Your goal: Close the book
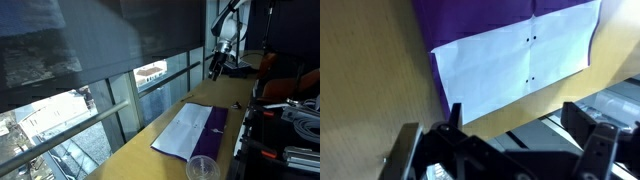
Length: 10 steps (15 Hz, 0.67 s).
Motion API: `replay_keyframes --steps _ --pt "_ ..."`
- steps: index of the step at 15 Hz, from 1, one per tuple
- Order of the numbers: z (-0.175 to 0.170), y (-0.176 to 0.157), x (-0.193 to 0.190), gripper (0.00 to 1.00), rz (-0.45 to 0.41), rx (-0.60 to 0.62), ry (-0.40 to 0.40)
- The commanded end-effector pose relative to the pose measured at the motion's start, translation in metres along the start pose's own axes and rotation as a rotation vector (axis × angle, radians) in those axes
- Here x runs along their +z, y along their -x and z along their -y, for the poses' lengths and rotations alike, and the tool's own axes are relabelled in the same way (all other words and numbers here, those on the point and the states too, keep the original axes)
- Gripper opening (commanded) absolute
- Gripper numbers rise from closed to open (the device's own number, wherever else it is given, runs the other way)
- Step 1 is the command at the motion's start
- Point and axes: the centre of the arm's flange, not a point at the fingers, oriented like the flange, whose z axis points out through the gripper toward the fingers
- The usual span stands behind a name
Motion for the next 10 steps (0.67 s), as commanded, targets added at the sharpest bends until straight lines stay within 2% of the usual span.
replay_keyframes --steps 1,7,10 --pt "-0.026 -0.027 0.037 1.00 0.034 -0.026 0.012" --pt "-0.056 -0.061 0.095 1.00 0.079 -0.047 0.063" --pt "-0.061 -0.075 0.110 1.00 0.089 -0.110 0.103"
